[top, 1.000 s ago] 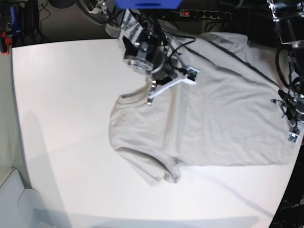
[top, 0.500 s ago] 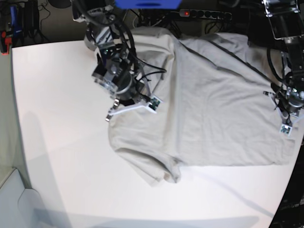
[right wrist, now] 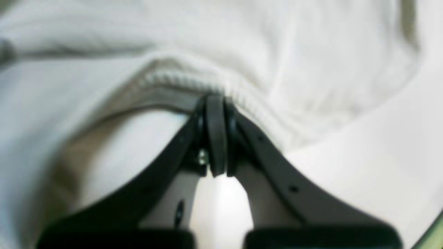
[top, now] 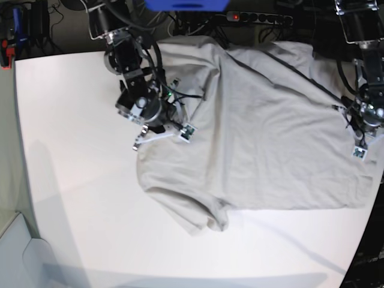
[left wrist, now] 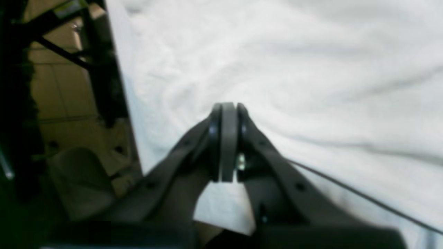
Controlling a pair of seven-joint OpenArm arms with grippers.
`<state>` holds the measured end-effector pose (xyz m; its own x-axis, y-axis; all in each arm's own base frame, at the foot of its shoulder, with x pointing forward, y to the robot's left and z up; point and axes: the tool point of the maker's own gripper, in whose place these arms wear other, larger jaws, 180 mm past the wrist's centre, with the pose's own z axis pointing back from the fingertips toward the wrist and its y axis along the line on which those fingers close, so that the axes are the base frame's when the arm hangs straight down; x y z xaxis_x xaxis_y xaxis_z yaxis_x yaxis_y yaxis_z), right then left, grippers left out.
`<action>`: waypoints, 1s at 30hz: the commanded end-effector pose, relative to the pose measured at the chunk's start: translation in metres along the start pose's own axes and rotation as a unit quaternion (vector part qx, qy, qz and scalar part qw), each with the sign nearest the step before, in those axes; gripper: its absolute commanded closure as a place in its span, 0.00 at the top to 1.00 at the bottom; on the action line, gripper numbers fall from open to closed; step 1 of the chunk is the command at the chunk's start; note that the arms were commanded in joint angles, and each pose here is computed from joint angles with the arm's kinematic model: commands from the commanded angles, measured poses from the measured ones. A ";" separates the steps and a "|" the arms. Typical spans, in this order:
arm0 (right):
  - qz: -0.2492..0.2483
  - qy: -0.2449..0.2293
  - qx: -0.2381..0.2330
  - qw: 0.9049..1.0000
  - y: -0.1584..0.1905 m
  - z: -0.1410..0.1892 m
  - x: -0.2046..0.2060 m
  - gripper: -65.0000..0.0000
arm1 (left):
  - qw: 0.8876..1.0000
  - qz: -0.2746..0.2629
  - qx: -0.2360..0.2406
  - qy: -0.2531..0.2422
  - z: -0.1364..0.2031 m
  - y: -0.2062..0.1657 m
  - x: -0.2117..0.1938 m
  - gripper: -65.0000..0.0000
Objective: Layout the t-shirt on the table in an organized manner, then fold the t-shirt properly
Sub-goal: 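Grasp the shoulder fabric with the right gripper and smooth it outward, then regrasp the collar-side edge with the right gripper and pull it outward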
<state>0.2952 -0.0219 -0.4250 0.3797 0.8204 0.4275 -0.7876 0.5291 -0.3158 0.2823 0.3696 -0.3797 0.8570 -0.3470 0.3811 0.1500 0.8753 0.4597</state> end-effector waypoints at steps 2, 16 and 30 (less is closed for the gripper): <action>-0.009 0.004 -0.013 1.000 -0.017 -0.002 -0.001 0.00 | 1.000 0.001 0.010 -0.020 -0.002 0.010 0.005 0.00; -0.067 0.054 -0.082 0.993 -0.133 -0.007 -0.060 0.00 | 1.000 0.019 -0.020 0.002 -0.027 -0.005 -0.026 0.00; -0.068 0.047 -0.243 0.966 -0.222 0.088 -0.058 0.00 | 1.000 0.016 -0.016 -0.007 -0.023 -0.003 -0.019 0.00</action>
<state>0.3961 -0.2078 -0.3203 0.5512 0.7366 0.3920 -0.4388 0.6555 -0.6147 0.2657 0.3720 -0.4236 0.8727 -0.3081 0.3787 0.1528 0.9091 0.3875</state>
